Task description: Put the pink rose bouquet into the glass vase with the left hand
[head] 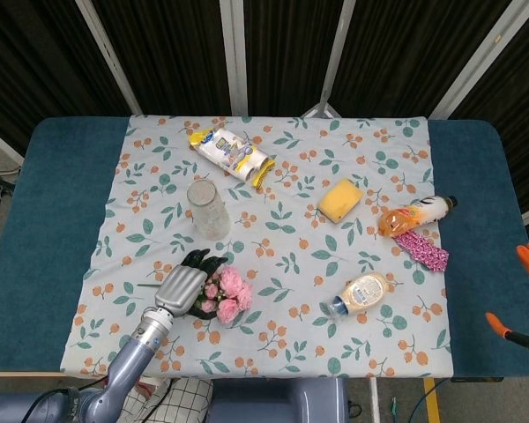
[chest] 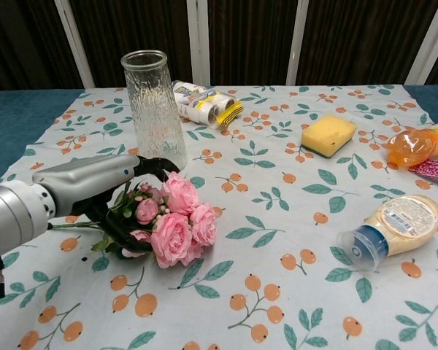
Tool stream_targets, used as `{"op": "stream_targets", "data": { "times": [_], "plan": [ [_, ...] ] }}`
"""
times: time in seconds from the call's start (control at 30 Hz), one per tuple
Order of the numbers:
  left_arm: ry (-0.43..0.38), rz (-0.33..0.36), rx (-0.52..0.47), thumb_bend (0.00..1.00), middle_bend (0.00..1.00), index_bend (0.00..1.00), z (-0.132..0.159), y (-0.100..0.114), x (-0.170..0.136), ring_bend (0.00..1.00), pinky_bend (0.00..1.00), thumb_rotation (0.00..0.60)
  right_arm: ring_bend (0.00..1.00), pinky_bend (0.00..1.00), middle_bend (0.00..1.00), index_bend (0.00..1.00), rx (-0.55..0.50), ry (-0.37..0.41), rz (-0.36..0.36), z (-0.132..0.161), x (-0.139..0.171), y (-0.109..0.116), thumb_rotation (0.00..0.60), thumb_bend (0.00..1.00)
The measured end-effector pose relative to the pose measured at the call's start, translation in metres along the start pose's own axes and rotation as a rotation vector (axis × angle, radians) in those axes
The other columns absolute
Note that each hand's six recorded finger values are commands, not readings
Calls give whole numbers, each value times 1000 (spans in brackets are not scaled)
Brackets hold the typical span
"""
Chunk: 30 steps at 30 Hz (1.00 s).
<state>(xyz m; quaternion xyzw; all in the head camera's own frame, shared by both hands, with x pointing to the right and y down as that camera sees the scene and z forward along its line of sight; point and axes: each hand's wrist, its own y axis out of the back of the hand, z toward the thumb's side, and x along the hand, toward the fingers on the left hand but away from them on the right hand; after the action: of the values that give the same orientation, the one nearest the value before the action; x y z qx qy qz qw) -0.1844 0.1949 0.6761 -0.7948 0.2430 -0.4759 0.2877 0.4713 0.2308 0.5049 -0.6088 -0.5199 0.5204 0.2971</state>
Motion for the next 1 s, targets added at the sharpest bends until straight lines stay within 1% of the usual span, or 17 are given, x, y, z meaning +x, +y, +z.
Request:
{"op": "stream_targets", "data": {
  "times": [0.17,0.27,0.37,0.43,0.57,0.73,0.9,1.0],
  "plan": [
    [12,-16,69,163,145,126,4,-7,5,8,36,600,87,0,32,82,-11,-2,-2,-1,0,1,600,240],
    [25,-33,98,187,183,156,6,-12,8,52,86,600,87,0,31,82,-18,-6,-1,-2,0,1,600,240],
    [31,-37,131,235,232,197,9,-16,11,104,147,600,87,0,31,82,-26,-8,0,-3,-1,1,600,239],
    [32,-27,149,271,265,245,12,-16,13,143,192,600,87,0,31,82,-28,-10,0,-4,-1,1,600,239],
    [30,9,177,324,317,310,16,-13,16,203,253,600,87,0,32,82,-38,-12,2,-4,-1,0,600,240],
    [32,42,208,403,412,416,18,-13,21,288,345,600,87,0,31,83,-45,-17,4,-6,-1,0,600,239],
    [32,68,256,443,470,493,17,-13,22,327,369,600,88,0,32,82,-59,-17,3,-6,-1,1,600,239],
    [34,70,273,461,485,513,15,-14,22,341,374,600,88,0,31,82,-67,-18,2,-6,-1,2,600,240]
  ]
}}
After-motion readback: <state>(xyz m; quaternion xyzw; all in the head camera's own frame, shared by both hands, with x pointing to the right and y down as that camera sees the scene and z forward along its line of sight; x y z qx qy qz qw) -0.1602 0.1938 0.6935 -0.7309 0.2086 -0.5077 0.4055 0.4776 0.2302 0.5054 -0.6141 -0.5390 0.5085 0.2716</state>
